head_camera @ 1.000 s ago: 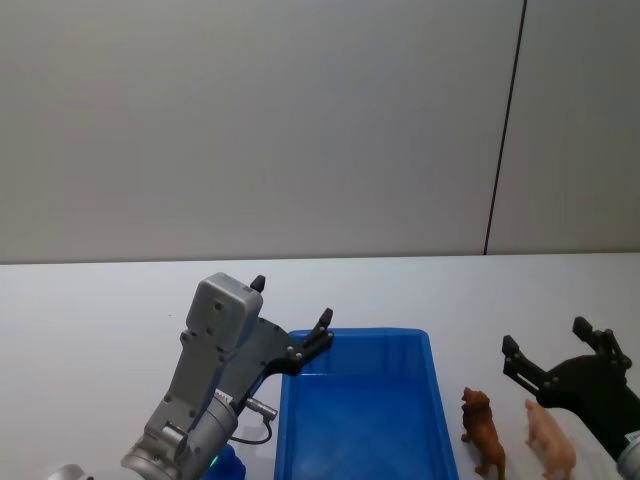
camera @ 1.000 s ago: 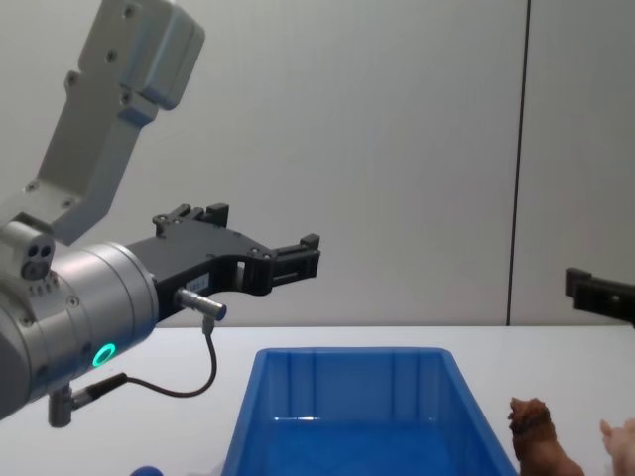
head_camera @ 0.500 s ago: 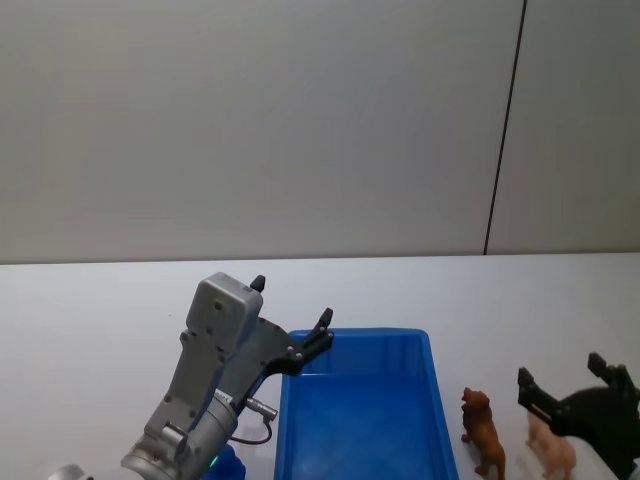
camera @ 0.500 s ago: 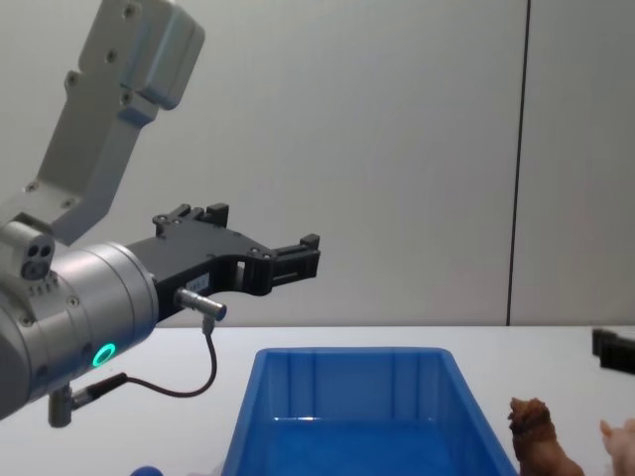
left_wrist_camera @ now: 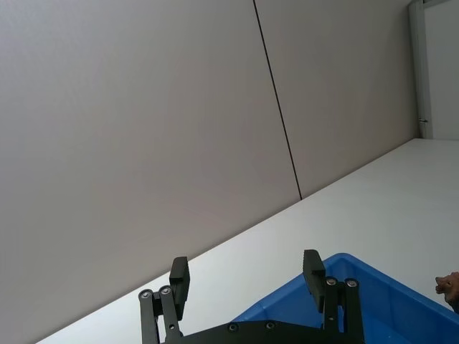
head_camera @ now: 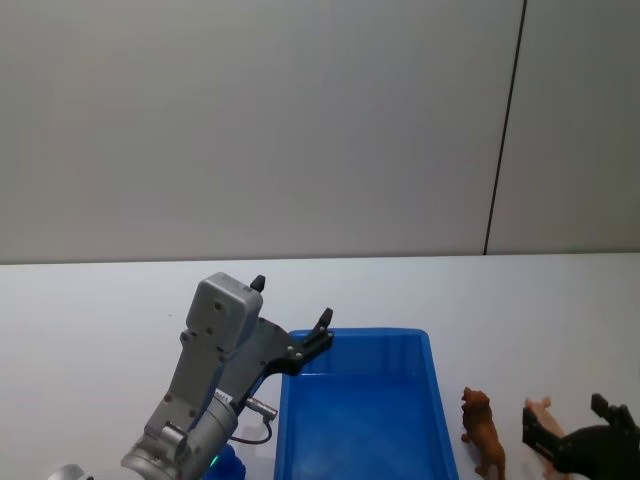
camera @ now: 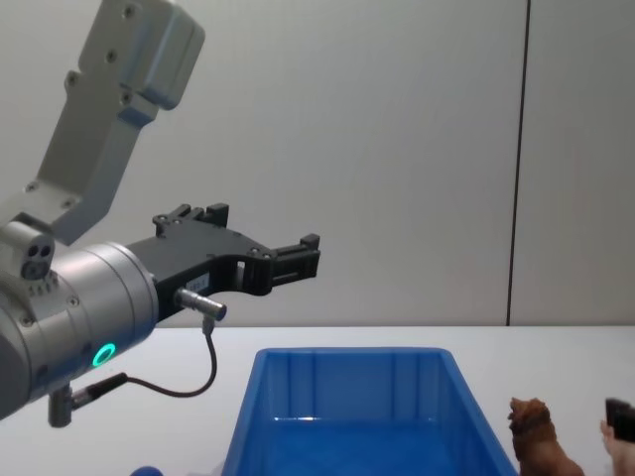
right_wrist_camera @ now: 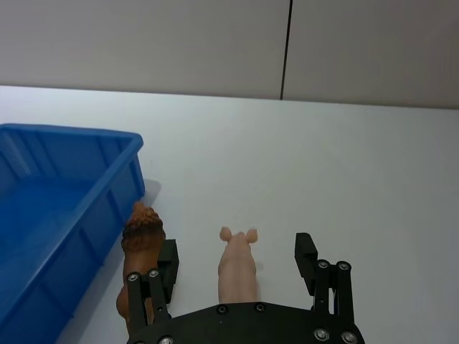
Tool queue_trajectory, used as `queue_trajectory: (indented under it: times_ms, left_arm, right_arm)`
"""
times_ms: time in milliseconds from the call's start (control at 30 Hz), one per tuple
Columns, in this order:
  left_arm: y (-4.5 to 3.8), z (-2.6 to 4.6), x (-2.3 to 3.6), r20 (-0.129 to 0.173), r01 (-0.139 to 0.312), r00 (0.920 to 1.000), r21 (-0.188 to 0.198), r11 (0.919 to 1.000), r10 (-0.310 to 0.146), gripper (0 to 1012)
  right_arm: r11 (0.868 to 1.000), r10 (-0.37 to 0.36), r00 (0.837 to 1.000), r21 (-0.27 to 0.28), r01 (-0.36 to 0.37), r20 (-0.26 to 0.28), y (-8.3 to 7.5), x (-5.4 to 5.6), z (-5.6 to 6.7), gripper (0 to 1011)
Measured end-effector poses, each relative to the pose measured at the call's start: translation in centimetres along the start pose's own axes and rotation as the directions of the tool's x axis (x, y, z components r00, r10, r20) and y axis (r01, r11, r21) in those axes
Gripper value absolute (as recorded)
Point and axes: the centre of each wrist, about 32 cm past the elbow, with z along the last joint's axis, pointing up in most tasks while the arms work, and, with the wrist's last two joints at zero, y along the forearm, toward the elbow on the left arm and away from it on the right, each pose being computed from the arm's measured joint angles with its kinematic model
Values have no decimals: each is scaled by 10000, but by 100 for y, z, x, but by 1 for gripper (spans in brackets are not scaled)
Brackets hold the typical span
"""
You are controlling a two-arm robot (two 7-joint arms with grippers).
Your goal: Pick up the two dolls from the table and place them into the box.
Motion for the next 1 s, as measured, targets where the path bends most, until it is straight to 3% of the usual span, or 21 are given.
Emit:
queue_trajectory:
  times_ms: [400, 733, 1000]
  left_arm:
    - [0, 0, 0, 0, 1, 10000, 0, 10000, -1, 1001]
    - [0, 0, 0, 0, 0, 10000, 1, 10000, 0, 1001]
    - [0, 0, 0, 0, 0, 10000, 0, 10000, 0, 1001]
  right_arm:
    - [9982, -41, 10000, -598, 40, -20, 32, -19, -186, 994]
    - [9954, 3, 10000, -955, 0, 33, 85, -39, -306, 766]
    - [9948, -12, 9999, -1017, 26, 142, 103, -49, -352, 510]
